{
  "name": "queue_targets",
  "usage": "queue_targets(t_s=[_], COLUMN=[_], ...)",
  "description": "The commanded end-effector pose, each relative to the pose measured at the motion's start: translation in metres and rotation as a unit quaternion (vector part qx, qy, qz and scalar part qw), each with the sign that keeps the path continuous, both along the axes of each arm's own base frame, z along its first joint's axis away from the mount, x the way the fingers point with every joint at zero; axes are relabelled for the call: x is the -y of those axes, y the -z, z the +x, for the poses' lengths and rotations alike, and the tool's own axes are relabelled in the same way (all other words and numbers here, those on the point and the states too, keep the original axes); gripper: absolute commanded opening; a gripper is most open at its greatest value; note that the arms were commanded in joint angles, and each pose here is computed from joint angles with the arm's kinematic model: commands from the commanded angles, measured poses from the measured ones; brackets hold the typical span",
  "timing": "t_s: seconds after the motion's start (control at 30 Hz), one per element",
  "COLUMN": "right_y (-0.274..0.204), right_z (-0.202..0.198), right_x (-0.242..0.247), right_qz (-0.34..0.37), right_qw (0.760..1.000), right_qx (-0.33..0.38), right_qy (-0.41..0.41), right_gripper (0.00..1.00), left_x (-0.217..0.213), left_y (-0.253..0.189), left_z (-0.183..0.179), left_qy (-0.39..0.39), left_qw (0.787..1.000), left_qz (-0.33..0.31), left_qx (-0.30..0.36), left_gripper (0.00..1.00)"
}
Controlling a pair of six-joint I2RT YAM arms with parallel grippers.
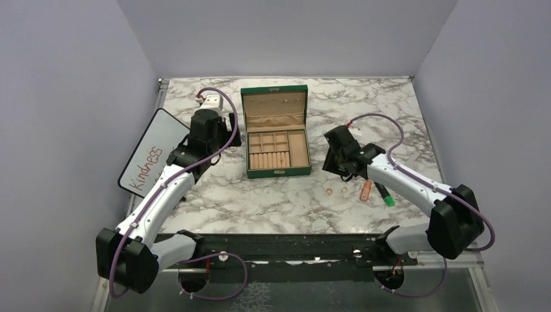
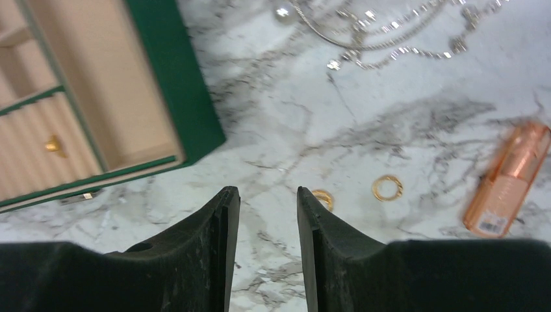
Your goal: Organize the mixed jewelry
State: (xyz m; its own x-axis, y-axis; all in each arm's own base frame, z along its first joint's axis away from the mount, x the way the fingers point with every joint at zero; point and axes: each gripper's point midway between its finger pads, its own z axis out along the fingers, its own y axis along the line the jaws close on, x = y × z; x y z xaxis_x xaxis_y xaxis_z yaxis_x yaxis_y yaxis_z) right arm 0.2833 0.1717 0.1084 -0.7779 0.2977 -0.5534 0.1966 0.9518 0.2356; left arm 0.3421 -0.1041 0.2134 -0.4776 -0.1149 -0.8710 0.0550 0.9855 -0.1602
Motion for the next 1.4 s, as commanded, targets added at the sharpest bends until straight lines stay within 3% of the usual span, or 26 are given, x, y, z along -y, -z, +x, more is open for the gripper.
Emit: queue_targets(t_s=[0.0, 0.27, 0.53, 1.17, 1.37], right_y=[0.035, 0.069, 0.078, 0.097, 0.104], right_z=[-0.031, -0.043, -0.044, -0.042, -0.038], right_x=[0.037, 0.067, 0.085, 0.084, 0.077], right_qz=[-0.04, -0.069, -0.083, -0.063, -0.041], right_qw=[0.995, 0.985, 0.984, 0.986, 0.991], right_qx=[-0.065, -0.118, -0.129, -0.139, -0.129], right_qy=[0.07, 0.102, 0.087, 0.062, 0.019], right_gripper=[0.42, 0.39, 0.29, 0.26, 0.23], left_x=[0.01, 0.011, 0.014, 0.017, 0.018], left_y=[-0.002, -0.001, 0.0, 0.002, 0.002], left_z=[0.001, 0.001, 0.001, 0.001, 0.002], left_qy=[0.018, 0.02, 0.025, 0.028, 0.029], left_qw=[1.0, 1.0, 0.999, 0.999, 0.999], left_qz=[-0.019, -0.022, -0.028, -0.034, -0.037], left_qx=[0.007, 0.006, 0.003, 0.001, 0.0], left_gripper=[0.85, 0.85, 0.85, 0.85, 0.85])
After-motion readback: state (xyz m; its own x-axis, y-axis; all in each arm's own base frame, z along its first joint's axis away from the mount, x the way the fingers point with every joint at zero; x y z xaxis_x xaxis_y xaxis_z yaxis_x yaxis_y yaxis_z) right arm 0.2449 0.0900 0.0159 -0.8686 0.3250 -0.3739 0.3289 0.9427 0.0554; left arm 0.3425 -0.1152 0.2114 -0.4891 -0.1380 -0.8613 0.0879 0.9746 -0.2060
